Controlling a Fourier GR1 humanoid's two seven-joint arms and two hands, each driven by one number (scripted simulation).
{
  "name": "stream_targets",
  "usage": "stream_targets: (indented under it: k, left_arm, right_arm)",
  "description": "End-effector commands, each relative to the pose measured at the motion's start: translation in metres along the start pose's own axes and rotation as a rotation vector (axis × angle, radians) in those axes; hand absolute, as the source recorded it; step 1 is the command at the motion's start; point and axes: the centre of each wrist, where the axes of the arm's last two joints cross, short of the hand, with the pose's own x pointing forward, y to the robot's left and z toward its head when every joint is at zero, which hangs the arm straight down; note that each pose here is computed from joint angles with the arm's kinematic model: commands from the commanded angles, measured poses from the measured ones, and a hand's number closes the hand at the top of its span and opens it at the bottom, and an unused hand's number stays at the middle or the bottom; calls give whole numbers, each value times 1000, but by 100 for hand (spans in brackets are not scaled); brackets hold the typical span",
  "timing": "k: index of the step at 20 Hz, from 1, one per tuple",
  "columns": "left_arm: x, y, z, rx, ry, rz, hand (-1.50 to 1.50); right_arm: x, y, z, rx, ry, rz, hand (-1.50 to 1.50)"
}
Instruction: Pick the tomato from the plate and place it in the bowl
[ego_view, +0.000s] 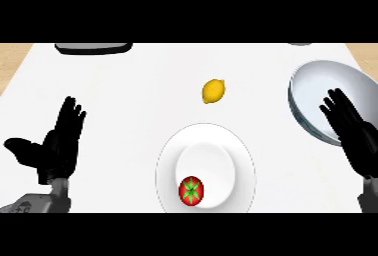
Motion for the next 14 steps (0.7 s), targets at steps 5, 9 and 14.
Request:
stream_targets:
  k: [5,9,14]
  left_arm:
    - [54,-2,-24,-108,-241,-93,0]
    - [61,18,-33,-65,-252,-109,0]
    - [76,46,-39,-44,-286,-128,0]
  right_arm:
    - [45,180,5,867,-287,-208,-150]
    - [72,211,34,719,-585,42,-150]
    - [52,249,102,785,-738,136,-150]
